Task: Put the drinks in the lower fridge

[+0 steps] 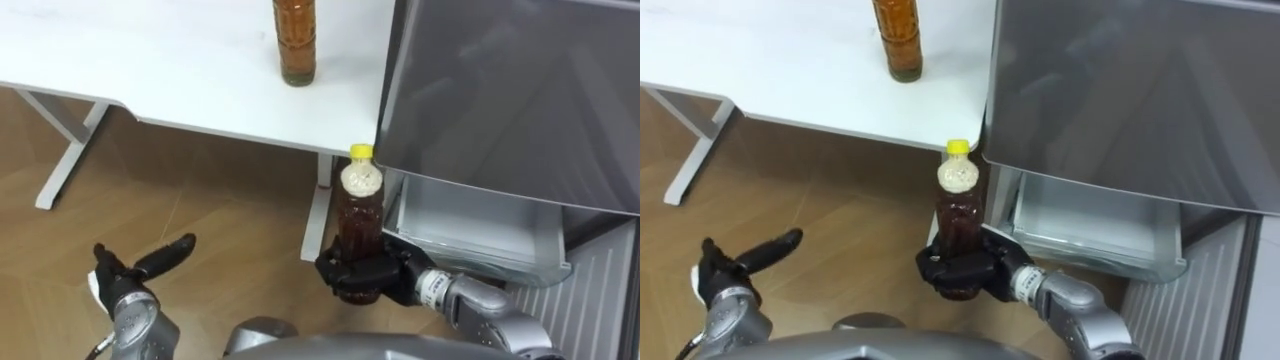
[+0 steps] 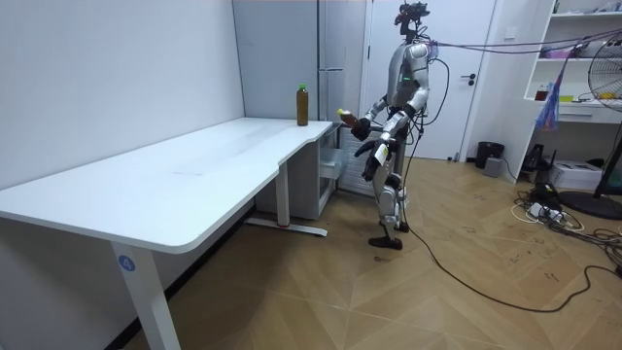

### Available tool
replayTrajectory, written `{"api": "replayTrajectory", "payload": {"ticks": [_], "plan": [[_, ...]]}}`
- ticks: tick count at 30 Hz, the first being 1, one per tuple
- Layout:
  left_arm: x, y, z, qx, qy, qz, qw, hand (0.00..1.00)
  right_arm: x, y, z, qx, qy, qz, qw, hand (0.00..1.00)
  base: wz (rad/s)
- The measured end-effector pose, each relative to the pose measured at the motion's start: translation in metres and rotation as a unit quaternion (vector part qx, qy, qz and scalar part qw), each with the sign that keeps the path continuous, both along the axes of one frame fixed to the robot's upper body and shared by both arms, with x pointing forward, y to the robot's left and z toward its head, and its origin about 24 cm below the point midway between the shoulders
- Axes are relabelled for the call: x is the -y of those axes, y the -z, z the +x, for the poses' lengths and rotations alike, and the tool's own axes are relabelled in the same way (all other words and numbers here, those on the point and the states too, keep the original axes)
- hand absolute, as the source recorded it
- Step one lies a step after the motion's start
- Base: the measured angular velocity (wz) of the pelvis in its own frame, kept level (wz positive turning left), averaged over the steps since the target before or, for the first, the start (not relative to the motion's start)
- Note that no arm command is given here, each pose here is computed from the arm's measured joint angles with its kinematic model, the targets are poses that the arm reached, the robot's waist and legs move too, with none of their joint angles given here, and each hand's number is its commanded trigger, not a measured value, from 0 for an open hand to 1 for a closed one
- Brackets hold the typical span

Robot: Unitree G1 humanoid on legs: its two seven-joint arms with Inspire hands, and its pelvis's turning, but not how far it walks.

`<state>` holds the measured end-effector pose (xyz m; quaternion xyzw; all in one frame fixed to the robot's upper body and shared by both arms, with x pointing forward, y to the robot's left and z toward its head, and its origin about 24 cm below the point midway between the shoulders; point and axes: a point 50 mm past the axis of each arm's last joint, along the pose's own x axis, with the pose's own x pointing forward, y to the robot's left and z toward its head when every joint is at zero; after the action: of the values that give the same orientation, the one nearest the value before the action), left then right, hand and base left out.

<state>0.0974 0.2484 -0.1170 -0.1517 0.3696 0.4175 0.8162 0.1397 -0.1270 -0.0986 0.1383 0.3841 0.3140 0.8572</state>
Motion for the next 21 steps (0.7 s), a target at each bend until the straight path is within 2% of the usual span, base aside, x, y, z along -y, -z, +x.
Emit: {"api": "replayTrajectory", "payload": {"ticks": [5, 14, 18, 21], "plan": [[0.008, 0.026, -0.035, -0.095, 0.011, -0.042, 0.995, 0.0, -0.001, 0.004, 0.005, -0.016, -0.004, -0.005, 1.0, 1.0, -0.05], [0.021, 0.041, -0.063, -0.155, 0.08, -0.103, 0.979, 0.0, -0.001, 0.004, 0.007, -0.025, -0.002, -0.004, 1.0, 1.0, 0.01], [0.024, 0.042, -0.062, -0.159, 0.118, -0.11, 0.974, 0.0, 0.0, 0.004, 0.007, -0.024, -0.001, -0.004, 1.0, 1.0, 0.02], [0.025, 0.043, -0.059, -0.173, 0.187, -0.096, 0.962, 0.0, 0.001, 0.004, 0.007, -0.024, 0.0, -0.006, 1.0, 1.0, 0.0]]}}
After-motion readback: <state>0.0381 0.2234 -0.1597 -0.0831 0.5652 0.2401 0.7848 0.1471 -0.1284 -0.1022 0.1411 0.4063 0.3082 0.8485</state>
